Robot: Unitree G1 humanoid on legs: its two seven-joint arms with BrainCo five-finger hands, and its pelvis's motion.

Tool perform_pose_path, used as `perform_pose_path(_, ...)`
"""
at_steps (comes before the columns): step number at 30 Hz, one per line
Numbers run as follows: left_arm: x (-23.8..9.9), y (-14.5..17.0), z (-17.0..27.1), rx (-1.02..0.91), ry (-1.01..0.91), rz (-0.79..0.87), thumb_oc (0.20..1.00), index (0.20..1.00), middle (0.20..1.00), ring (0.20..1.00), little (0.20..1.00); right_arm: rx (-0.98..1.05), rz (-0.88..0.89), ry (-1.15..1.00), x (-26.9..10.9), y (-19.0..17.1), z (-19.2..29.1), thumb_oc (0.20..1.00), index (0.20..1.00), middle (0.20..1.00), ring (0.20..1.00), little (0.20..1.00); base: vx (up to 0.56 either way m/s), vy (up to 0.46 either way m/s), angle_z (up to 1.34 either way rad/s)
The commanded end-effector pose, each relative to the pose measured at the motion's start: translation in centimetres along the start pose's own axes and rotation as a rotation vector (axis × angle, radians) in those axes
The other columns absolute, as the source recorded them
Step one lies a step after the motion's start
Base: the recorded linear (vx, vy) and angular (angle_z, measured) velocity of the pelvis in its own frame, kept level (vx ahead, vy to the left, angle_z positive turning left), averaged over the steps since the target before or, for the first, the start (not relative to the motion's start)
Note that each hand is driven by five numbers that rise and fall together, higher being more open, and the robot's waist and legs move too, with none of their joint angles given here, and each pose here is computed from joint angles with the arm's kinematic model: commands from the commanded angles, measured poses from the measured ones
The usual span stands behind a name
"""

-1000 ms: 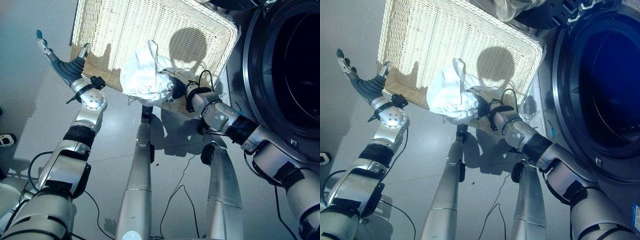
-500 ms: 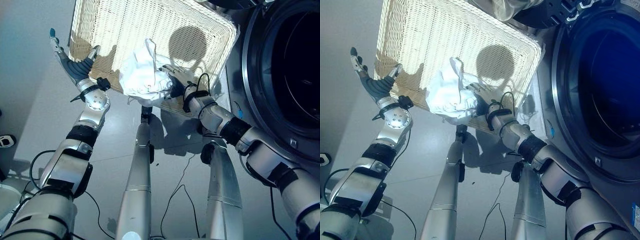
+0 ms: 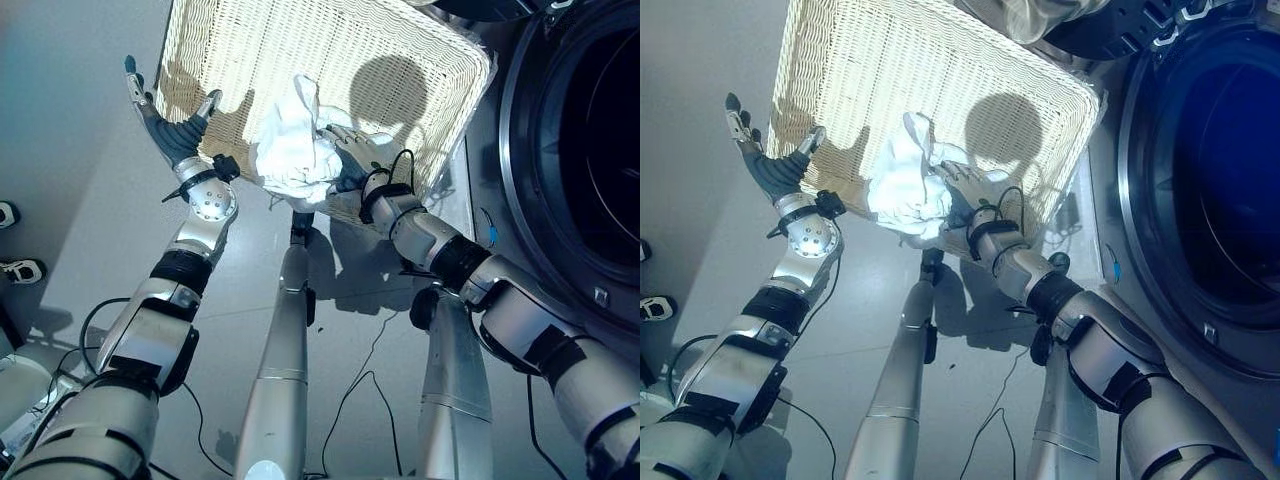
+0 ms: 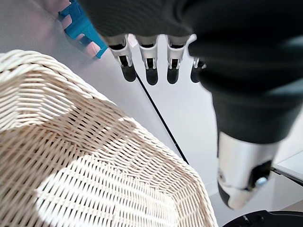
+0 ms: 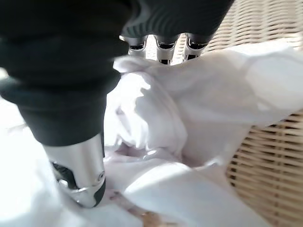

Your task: Put the clothes into the washing machine.

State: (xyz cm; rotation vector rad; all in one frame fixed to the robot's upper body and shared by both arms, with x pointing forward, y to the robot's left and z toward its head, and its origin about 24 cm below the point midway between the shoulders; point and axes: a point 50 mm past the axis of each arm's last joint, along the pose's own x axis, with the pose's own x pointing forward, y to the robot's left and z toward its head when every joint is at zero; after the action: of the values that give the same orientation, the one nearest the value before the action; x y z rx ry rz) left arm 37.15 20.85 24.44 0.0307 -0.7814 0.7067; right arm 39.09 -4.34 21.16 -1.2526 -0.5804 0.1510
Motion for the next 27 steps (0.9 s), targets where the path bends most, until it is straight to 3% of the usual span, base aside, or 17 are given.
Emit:
perform_pose_path(1,-0.1,-0.6,1.1,-0.090,-0.039,0.027,1.000,1.000,1.000,1.000,1.000,-0.043,0.082,-0.163,0.3,1.4,3.5,0.498,0.498,0.498,0.498,0.498,0.00,0.000,0.00)
perform_pose_path(2,0.1,-0.6,1.3,-0.093,-0.044,0.029,1.000,1.000,1.000,1.000,1.000,-0.055,0.089,-0.165,0.4,1.3,3.5,0.200,0.200,0.200,0.200,0.200,0.00,0.000,0.00)
perform_pose_path(27,0.1,-0.6,1.3,-0.116,-0.044,0.050,1.000,1.000,1.000,1.000,1.000,-0.133,0.134,-0.110,0.0,2.7,1.4,0.200,0.200,0.200,0.200,0.200,0.00,0.000,0.00)
